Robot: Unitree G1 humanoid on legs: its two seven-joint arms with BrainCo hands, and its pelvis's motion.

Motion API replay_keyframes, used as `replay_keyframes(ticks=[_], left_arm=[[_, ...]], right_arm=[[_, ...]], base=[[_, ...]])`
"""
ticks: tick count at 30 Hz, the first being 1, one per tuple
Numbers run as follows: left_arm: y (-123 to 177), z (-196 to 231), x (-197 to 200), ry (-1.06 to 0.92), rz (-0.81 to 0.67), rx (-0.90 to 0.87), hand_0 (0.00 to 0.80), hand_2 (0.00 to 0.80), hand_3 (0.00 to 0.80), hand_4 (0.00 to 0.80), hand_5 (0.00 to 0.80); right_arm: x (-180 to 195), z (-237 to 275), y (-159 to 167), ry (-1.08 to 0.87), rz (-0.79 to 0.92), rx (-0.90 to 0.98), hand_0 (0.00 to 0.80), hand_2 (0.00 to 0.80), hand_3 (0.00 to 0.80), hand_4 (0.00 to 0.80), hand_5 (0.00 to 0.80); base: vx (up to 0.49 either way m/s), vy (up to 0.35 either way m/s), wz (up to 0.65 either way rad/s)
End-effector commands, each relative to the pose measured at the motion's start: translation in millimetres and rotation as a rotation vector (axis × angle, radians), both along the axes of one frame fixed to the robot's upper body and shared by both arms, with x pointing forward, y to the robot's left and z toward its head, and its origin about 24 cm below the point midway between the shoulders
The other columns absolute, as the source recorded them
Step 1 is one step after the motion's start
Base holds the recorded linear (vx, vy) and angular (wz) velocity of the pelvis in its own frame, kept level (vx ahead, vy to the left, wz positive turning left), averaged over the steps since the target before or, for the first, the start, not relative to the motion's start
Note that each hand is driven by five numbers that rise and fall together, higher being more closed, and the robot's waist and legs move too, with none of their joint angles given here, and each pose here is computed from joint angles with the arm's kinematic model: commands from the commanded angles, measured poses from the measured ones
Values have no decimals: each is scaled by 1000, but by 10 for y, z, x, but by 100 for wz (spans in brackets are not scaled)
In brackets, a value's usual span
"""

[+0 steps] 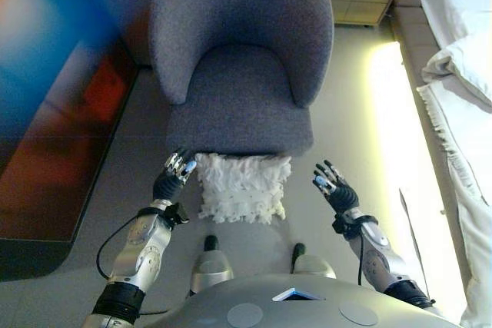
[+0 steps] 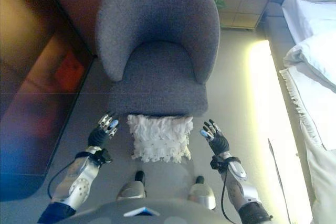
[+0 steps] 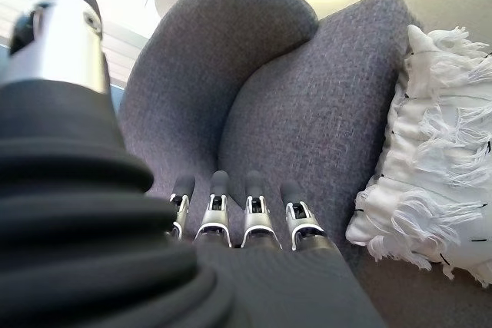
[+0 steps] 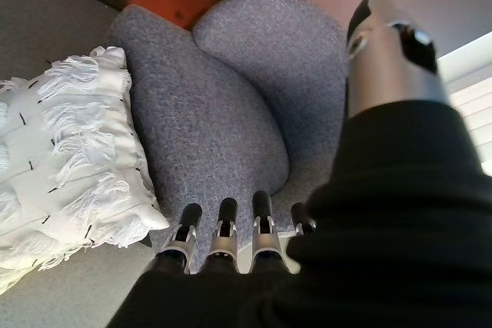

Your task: Pick up the cushion and take it to the sofa

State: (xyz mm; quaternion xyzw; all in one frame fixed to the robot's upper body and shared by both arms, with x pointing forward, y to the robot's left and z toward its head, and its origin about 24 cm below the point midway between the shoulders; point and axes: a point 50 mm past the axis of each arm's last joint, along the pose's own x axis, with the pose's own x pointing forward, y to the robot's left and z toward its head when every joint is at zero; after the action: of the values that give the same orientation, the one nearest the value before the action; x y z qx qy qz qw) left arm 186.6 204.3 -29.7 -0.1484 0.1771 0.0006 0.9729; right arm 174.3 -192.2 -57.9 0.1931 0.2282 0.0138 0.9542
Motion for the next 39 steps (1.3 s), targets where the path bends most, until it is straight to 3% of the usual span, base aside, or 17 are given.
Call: replay_keyframes(ticks=[1, 4, 5, 9, 12, 39], left_arm=[[-11, 264, 182, -151, -71, 16, 0, 0, 0, 0, 0], [-44, 353, 227, -203, -105, -121, 0, 0, 0, 0, 0], [-96, 372, 251, -205, -120, -241, 0, 0, 0, 0, 0], [-567, 433, 240, -216, -264, -1037, 0, 0, 0, 0, 0], [-768, 448, 181, -250, -303, -1242, 0, 0, 0, 0, 0], [-622, 273, -42, -148, -211, -1128, 0, 0, 0, 0, 0]], right_arm=[[191, 345, 71, -189, -19, 176, 0, 0, 0, 0, 0], [211, 419, 204, -249, 39, 386, 0, 0, 0, 0, 0], [235, 448, 261, -274, 60, 485, 0, 0, 0, 0, 0], [309, 677, 620, -474, 224, 1122, 0, 0, 0, 0, 0], [382, 832, 736, -570, 264, 1310, 0, 0, 0, 0, 0], [82, 556, 642, -376, 252, 1087, 0, 0, 0, 0, 0]], base=[[35, 62, 9], [-8, 43, 1], [0, 0, 0], [-45, 6, -1], [0, 0, 0], [33, -6, -2]])
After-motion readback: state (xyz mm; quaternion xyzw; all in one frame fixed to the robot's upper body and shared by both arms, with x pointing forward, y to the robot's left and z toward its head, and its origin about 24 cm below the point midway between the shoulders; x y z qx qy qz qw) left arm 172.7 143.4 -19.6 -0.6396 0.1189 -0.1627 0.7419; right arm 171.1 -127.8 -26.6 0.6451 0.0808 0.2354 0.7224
